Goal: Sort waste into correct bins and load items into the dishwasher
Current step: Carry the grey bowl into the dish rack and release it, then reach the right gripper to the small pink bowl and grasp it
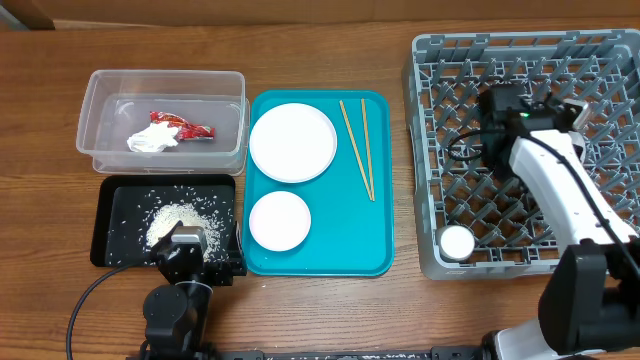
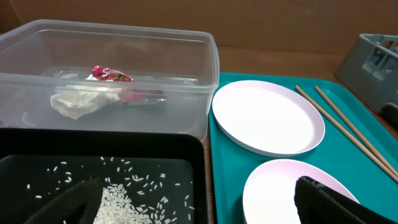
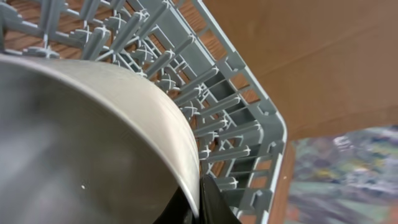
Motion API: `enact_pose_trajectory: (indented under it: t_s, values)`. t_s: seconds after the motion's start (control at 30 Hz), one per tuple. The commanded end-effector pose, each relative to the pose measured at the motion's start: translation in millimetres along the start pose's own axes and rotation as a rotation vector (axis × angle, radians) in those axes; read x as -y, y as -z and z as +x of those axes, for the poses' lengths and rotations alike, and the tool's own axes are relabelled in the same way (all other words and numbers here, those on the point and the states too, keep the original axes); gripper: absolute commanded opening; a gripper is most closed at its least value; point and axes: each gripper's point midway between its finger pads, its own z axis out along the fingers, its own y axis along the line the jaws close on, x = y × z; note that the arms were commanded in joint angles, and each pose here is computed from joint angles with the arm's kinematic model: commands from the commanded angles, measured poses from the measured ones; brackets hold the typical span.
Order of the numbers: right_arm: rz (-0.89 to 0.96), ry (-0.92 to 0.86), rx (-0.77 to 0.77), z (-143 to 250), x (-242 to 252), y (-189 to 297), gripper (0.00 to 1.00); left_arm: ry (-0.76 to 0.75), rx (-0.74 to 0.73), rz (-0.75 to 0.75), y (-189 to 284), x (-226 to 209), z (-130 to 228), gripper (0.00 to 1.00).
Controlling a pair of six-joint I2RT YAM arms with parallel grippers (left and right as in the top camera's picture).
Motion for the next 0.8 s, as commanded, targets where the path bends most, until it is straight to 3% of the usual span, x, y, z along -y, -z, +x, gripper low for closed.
enact_pose_trajectory:
  t_s: [0.0,0.33,0.6,0.77]
  values:
    - [-0.052,0.064,-0.011,11,-28,8,0.07,0.017,0.008,-0.021,0,-5,0,1.00]
    - [-0.031,0.145,0.106,6,-35,37,0.04,0.017,0.008,-0.021,0,-5,0,1.00]
    - [0.096,0.088,0.216,-19,-6,41,0.04,0.017,0.008,-0.021,0,-5,0,1.00]
    - [0.098,0.067,0.135,-12,1,21,0.04,0.017,0.008,-0.021,0,-5,0,1.00]
